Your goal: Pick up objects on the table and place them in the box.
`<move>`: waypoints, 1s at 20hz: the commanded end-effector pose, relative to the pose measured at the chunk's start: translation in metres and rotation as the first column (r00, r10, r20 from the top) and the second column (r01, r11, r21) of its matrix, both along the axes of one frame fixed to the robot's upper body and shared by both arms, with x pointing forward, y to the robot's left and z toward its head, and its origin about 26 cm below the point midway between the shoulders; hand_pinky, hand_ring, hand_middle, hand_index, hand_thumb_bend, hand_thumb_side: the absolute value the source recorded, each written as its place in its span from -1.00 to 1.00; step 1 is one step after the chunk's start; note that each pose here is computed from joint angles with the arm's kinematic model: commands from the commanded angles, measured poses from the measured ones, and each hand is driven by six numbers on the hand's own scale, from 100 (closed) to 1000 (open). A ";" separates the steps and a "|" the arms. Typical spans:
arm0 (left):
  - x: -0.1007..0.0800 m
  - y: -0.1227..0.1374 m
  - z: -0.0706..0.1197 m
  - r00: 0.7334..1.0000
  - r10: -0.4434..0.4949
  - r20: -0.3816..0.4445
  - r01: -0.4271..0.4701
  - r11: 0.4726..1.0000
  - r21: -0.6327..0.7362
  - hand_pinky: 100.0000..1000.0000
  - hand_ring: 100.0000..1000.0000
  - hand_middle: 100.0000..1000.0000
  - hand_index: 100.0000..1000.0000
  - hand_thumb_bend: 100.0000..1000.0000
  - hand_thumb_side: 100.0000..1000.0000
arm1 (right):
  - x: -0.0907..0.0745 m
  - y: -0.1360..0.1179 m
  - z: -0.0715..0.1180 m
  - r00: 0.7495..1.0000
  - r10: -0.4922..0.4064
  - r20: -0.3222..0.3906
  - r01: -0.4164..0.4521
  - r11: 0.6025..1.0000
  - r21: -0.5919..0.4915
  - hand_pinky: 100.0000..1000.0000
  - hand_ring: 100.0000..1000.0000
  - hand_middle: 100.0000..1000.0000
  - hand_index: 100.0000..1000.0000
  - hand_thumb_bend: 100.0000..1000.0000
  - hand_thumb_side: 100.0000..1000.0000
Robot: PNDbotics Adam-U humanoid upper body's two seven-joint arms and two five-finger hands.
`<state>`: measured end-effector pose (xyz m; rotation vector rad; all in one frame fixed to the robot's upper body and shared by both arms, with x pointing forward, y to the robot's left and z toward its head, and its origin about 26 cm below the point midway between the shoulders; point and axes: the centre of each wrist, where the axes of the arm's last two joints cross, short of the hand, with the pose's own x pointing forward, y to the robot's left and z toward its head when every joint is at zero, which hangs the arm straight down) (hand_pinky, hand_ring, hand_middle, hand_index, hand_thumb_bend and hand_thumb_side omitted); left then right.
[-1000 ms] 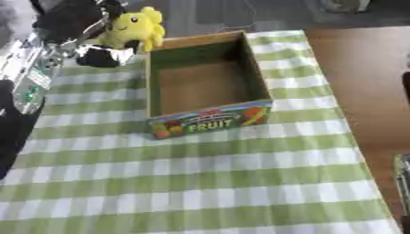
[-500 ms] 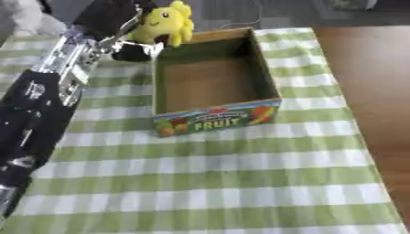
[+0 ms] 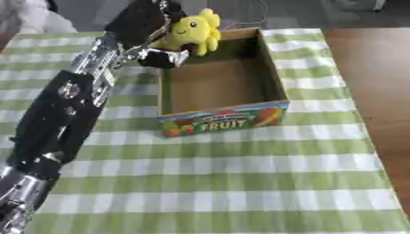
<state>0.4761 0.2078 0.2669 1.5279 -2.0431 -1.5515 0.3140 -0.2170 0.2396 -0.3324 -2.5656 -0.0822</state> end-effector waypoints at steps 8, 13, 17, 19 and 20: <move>0.006 -0.010 -0.009 0.992 -0.126 0.014 0.122 0.976 0.179 0.40 0.42 0.02 0.59 -1.00 0.18 | -0.003 0.002 0.008 0.999 0.021 0.029 -0.021 1.000 0.000 0.56 0.73 0.00 0.62 -1.00 0.00; 0.012 0.000 -0.023 0.991 -0.113 -0.069 0.126 0.962 0.243 0.42 0.44 0.10 0.76 -1.00 0.29 | -0.003 0.002 0.008 0.999 0.022 0.033 -0.023 1.000 0.003 0.56 0.73 0.00 0.62 -1.00 0.00; 0.013 0.007 -0.025 0.991 -0.100 -0.085 0.119 0.958 0.260 0.48 0.51 0.19 0.89 -0.79 0.52 | -0.003 0.002 0.008 0.999 0.019 0.029 -0.019 1.000 0.004 0.57 0.73 0.00 0.62 -1.00 0.00; 0.013 0.008 -0.025 0.993 -0.087 -0.077 0.105 0.956 0.272 0.50 0.55 0.25 0.92 -0.72 0.54 | -0.003 0.002 0.008 0.999 0.020 0.029 -0.020 1.000 0.004 0.57 0.73 0.00 0.62 -1.00 0.00; 0.013 0.007 -0.025 0.994 -0.082 -0.073 0.099 0.955 0.281 0.51 0.57 0.29 0.94 -0.68 0.55 | -0.003 0.003 0.008 0.999 0.021 0.030 -0.021 1.000 0.004 0.57 0.73 0.00 0.62 -1.00 0.00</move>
